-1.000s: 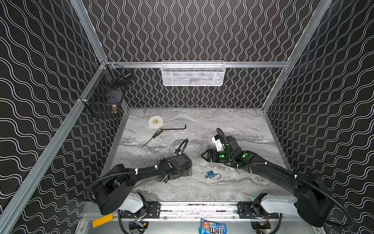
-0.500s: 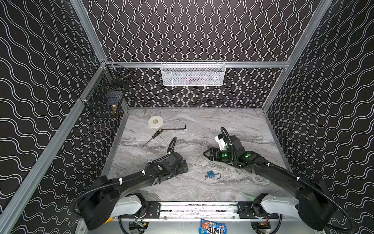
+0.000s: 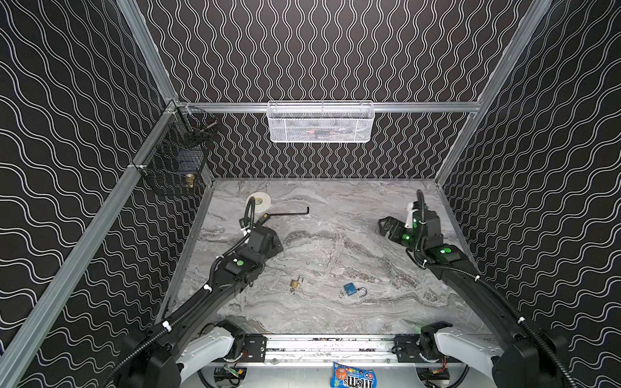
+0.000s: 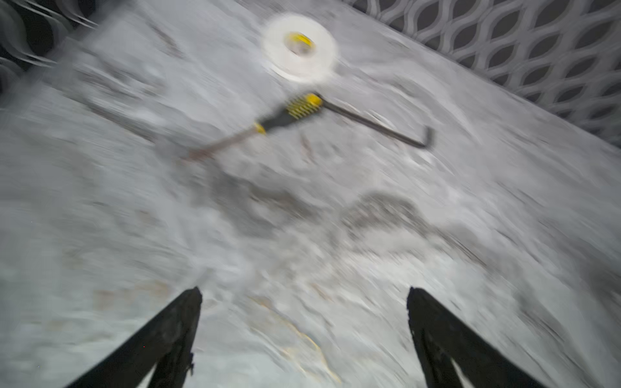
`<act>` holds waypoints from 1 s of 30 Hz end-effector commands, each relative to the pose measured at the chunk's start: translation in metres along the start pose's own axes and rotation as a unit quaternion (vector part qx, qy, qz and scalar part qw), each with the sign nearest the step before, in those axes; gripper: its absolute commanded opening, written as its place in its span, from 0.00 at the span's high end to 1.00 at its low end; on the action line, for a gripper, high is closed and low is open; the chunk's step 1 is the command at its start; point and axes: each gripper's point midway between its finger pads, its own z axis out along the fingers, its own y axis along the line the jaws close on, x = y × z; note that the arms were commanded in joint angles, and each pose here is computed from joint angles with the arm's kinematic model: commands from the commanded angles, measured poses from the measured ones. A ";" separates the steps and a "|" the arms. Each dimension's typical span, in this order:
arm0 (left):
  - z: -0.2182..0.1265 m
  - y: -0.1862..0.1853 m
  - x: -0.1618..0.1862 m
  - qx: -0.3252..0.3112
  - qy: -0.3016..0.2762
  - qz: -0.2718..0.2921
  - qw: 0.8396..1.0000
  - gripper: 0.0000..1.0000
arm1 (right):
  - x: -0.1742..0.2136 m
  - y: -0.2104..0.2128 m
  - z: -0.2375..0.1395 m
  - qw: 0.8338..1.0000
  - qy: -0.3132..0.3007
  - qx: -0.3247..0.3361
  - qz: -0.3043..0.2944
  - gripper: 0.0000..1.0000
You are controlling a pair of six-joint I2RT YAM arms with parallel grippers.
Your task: Unlock with the key
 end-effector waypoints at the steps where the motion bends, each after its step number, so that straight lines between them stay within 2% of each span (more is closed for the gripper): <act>1: 0.012 0.038 -0.034 -0.099 -0.069 0.032 0.992 0.01 | -0.035 -0.057 0.003 0.988 -0.102 0.117 0.019 0.01; 4: 0.033 0.055 -0.043 -0.139 -0.104 0.064 0.983 0.02 | -0.047 -0.102 0.006 0.967 -0.161 0.195 0.008 0.01; 6: 0.050 0.055 -0.043 -0.126 -0.124 0.092 0.980 0.01 | -0.048 -0.130 0.008 0.954 -0.184 0.237 -0.002 0.01; 9: 0.068 0.050 -0.038 -0.095 -0.152 0.126 0.976 0.01 | -0.042 -0.153 0.016 0.945 -0.199 0.260 -0.019 0.01; 13: 0.084 0.037 -0.028 -0.041 -0.186 0.168 0.967 0.01 | -0.029 -0.152 0.035 0.953 -0.200 0.220 -0.058 0.01; 16: 0.092 0.035 -0.020 -0.033 -0.189 0.188 0.963 0.01 | -0.024 -0.138 0.042 0.959 -0.213 0.162 -0.094 0.01; 19: 0.089 0.028 -0.021 -0.002 -0.225 0.206 0.952 0.01 | -0.022 -0.128 0.043 0.955 -0.228 0.128 -0.138 0.01; 21: 0.096 0.029 -0.014 0.026 -0.226 0.203 0.952 0.01 | -0.018 -0.121 0.041 0.955 -0.232 0.101 -0.154 0.01; 24: 0.100 0.022 0.000 0.063 -0.241 0.216 0.944 0.01 | -0.002 -0.116 0.040 0.948 -0.257 0.063 -0.176 0.01; 25: 0.101 0.022 -0.002 0.062 -0.252 0.220 0.940 0.01 | -0.008 -0.113 0.038 0.940 -0.282 0.056 -0.185 0.01; 26: 0.102 0.021 0.003 0.070 -0.237 0.220 0.944 0.01 | -0.008 -0.115 0.043 0.944 -0.269 0.063 -0.182 0.01; 27: 0.108 0.023 0.005 0.063 -0.213 0.219 0.950 0.01 | -0.002 -0.125 0.055 0.958 -0.220 0.087 -0.162 0.01; 28: 0.114 0.026 0.002 0.054 -0.203 0.213 0.954 0.01 | -0.006 -0.127 0.058 0.960 -0.214 0.089 -0.156 0.01; 29: 0.121 0.028 -0.004 0.035 -0.202 0.207 0.957 0.01 | -0.011 -0.125 0.050 0.951 -0.249 0.082 -0.162 0.01; 30: 0.129 0.028 -0.005 0.027 -0.179 0.207 0.961 0.01 | -0.011 -0.125 0.050 0.949 -0.253 0.083 -0.167 0.01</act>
